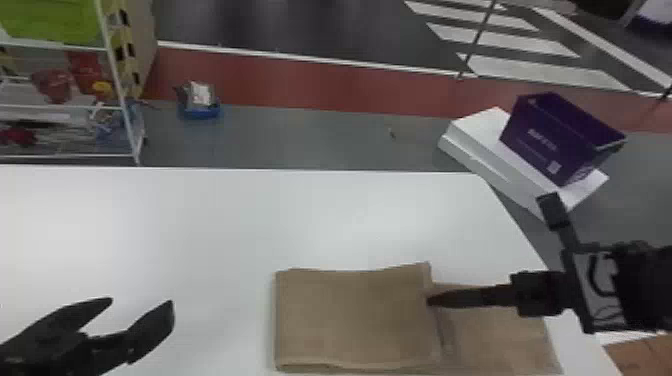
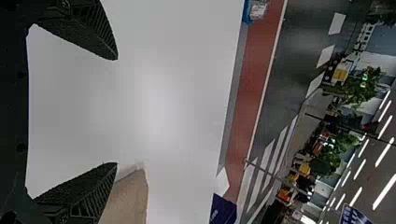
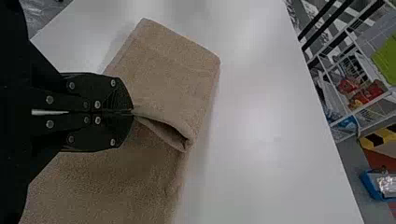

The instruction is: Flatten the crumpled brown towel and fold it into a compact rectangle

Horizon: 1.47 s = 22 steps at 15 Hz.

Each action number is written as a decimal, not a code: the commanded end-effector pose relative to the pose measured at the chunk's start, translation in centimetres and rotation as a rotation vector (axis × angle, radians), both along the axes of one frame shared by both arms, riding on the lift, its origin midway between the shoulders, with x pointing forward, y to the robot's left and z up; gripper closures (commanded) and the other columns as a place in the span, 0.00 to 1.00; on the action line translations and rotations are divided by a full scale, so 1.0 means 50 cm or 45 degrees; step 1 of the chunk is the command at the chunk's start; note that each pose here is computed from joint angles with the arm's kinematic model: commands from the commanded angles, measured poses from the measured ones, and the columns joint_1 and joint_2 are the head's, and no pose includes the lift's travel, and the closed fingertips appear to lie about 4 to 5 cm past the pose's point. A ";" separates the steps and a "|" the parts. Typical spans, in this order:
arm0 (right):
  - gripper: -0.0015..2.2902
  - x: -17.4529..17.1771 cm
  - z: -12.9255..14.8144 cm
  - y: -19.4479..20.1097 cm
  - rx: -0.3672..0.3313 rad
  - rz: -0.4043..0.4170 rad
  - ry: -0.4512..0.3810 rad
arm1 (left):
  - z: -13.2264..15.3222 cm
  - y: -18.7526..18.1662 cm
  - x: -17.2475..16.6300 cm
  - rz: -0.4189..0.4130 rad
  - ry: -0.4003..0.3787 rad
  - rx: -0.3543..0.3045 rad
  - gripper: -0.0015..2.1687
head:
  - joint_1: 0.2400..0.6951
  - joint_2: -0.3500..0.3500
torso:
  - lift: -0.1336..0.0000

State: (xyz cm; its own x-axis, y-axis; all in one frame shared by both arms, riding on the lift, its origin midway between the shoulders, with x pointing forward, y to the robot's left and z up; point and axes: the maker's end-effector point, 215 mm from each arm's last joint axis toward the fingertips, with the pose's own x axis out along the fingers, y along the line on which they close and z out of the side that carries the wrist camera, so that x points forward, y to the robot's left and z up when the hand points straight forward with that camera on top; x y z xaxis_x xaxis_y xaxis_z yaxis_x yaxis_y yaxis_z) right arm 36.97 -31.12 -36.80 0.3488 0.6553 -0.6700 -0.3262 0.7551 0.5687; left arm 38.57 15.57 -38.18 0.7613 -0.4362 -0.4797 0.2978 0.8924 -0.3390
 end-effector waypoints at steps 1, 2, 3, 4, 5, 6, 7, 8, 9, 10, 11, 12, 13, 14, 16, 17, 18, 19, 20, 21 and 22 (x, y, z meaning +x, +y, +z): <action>0.52 0.047 0.052 0.064 0.118 0.020 -0.089 | -0.004 -0.007 -0.006 -0.014 0.013 -0.011 0.04 | 1.00 0.15 | 0.07; 0.52 0.069 0.074 0.098 0.161 0.039 -0.128 | -0.009 -0.012 -0.013 -0.028 0.025 -0.020 0.04 | 1.00 0.18 | 0.07; 0.52 0.094 0.099 0.133 0.197 0.059 -0.172 | -0.011 -0.018 -0.018 -0.037 0.031 -0.024 0.04 | 1.00 0.20 | 0.07; 0.52 0.110 0.121 0.158 0.227 0.075 -0.204 | -0.017 -0.026 -0.025 -0.047 0.040 -0.027 0.04 | 1.00 0.25 | 0.07; 0.52 0.121 0.138 0.170 0.243 0.083 -0.230 | -0.020 -0.035 -0.031 -0.061 0.046 -0.030 0.04 | 1.00 0.27 | 0.07; 0.52 0.126 0.154 0.177 0.252 0.095 -0.250 | -0.023 -0.045 -0.042 -0.083 0.054 -0.039 0.04 | 1.00 0.30 | 0.07; 0.52 0.128 0.165 0.181 0.242 0.102 -0.272 | -0.020 -0.063 -0.056 -0.131 0.059 -0.078 0.04 | 1.00 0.31 | 0.07; 0.52 0.128 0.172 0.183 0.239 0.105 -0.286 | -0.018 -0.080 -0.063 -0.160 0.062 -0.100 0.04 | 1.00 0.31 | 0.07; 0.52 0.130 0.180 0.190 0.252 0.113 -0.295 | -0.017 -0.093 -0.062 -0.174 0.058 -0.097 0.04 | 1.00 0.30 | 0.07; 0.52 0.133 0.194 0.207 0.281 0.123 -0.313 | -0.014 -0.095 -0.055 -0.176 0.052 -0.096 0.04 | 1.00 0.29 | 0.07; 0.52 0.136 0.201 0.223 0.302 0.130 -0.323 | -0.012 -0.093 -0.051 -0.174 0.048 -0.093 0.04 | 1.00 0.29 | 0.07; 0.52 0.139 0.203 0.244 0.306 0.148 -0.327 | -0.010 -0.084 -0.047 -0.164 0.044 -0.087 0.04 | 1.00 0.29 | 0.07; 0.52 0.141 0.202 0.270 0.308 0.171 -0.327 | -0.014 -0.073 -0.047 -0.152 0.052 -0.081 0.04 | 1.00 0.30 | 0.07; 0.52 0.143 0.203 0.297 0.321 0.192 -0.328 | -0.011 -0.053 -0.043 -0.130 0.049 -0.077 0.04 | 1.00 0.31 | 0.07; 0.52 0.148 0.220 0.325 0.350 0.208 -0.349 | -0.011 -0.031 -0.046 -0.107 0.054 -0.082 0.04 | 1.00 0.39 | 0.07; 0.52 0.147 0.229 0.323 0.346 0.208 -0.368 | -0.010 -0.030 -0.048 -0.105 0.052 -0.080 0.04 | 1.00 0.43 | 0.07; 0.52 0.144 0.242 0.316 0.345 0.207 -0.391 | -0.010 -0.027 -0.047 -0.102 0.052 -0.078 0.04 | 1.00 0.46 | 0.07; 0.52 0.140 0.256 0.293 0.353 0.186 -0.412 | -0.010 -0.025 -0.047 -0.100 0.052 -0.077 0.04 | 1.00 0.47 | 0.07; 0.52 0.132 0.261 0.258 0.343 0.158 -0.421 | -0.009 -0.023 -0.042 -0.098 0.048 -0.077 0.04 | 1.00 0.48 | 0.07; 0.52 0.125 0.258 0.226 0.325 0.131 -0.420 | -0.003 -0.023 -0.034 -0.098 0.036 -0.080 0.04 | 1.00 0.46 | 0.07; 0.52 0.117 0.266 0.191 0.319 0.102 -0.432 | 0.000 -0.022 -0.030 -0.097 0.032 -0.081 0.04 | 1.00 0.45 | 0.07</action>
State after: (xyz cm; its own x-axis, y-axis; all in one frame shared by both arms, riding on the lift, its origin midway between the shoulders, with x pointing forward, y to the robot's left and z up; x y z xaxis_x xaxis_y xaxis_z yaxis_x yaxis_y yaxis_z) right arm 43.40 -19.08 -23.78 0.4331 0.8356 -0.3379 -0.5968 0.5468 0.5873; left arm 36.67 14.45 -38.44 0.7080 -0.5223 -0.4753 0.3537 0.8448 -0.4015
